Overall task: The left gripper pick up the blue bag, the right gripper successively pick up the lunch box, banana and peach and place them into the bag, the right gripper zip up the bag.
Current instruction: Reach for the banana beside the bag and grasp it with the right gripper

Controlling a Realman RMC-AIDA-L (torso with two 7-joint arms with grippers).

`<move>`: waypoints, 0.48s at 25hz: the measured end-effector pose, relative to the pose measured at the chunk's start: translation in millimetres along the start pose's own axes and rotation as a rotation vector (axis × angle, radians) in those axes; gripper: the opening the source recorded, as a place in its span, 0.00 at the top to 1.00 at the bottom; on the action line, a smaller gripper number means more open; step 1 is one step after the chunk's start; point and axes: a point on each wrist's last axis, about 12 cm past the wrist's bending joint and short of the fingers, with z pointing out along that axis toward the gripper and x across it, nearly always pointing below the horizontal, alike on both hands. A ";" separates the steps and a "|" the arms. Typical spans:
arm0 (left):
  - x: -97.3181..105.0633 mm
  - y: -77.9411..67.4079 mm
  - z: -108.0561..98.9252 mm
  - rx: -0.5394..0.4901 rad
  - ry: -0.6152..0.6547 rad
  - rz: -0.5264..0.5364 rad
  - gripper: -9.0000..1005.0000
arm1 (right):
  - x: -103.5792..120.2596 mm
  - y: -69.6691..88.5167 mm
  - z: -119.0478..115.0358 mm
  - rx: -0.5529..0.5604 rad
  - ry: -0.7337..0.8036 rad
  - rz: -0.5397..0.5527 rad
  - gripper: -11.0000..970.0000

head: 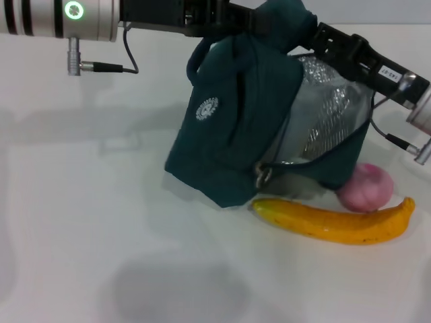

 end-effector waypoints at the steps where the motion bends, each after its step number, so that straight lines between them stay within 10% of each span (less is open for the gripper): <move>1: -0.7 0.9 -0.2 -0.008 -0.004 0.002 0.93 | -0.1 1.3 -2.4 -0.013 0.001 -0.006 0.58; 12: -5.0 6.2 -2.2 -0.052 -0.039 0.013 0.93 | 4.1 11.5 -54.2 -0.120 -0.023 -0.099 0.49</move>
